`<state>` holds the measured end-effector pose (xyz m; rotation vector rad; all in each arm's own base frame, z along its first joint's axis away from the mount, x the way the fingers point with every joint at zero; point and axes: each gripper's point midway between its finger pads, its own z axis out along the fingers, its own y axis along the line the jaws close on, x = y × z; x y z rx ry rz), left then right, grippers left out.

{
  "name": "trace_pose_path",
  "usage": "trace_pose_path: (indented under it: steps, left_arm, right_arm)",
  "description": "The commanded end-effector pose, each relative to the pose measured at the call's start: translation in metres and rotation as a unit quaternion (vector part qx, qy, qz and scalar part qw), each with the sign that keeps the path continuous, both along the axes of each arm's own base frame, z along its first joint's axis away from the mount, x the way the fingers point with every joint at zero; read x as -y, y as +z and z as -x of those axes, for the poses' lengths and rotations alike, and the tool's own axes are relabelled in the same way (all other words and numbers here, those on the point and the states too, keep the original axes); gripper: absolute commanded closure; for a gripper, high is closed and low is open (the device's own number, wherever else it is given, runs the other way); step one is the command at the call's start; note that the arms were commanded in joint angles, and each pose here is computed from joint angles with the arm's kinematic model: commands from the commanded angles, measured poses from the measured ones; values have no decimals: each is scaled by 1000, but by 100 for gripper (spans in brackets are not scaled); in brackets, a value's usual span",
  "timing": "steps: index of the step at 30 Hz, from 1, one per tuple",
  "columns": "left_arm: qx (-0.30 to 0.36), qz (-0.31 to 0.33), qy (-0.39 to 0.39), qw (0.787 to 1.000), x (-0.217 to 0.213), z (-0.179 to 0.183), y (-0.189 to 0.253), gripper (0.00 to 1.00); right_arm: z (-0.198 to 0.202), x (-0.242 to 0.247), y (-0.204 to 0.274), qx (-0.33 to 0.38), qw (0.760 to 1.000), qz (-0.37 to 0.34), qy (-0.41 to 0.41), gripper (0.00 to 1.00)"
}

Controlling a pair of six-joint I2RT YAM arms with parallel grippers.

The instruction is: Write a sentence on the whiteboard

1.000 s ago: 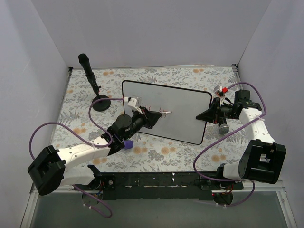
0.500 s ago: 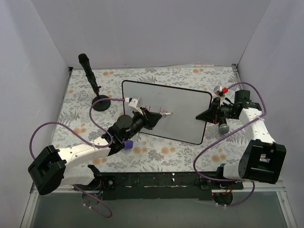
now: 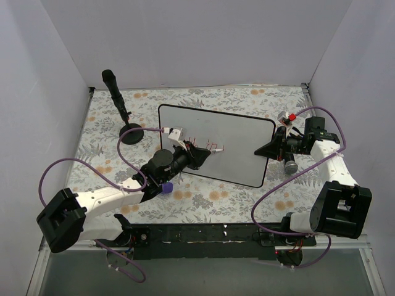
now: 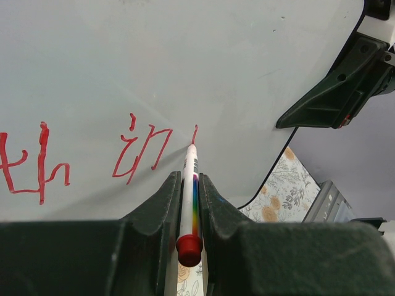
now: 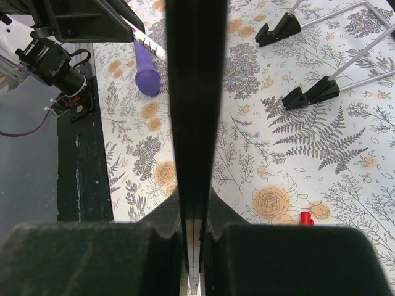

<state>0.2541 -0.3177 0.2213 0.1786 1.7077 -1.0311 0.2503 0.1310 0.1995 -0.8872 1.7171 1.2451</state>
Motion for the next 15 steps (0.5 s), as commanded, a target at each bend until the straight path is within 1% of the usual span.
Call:
trace_pose_path:
  steps: [1,15]
  left_arm:
    - [-4,-10,-1,1000,-1,2,-7,100]
    - [23,7,-12,1000,12,-5,16,100]
  right_arm:
    - [-1,0,-1,22,1000,16,2,99]
    - [-1,0,0,23,1000,16,1,99]
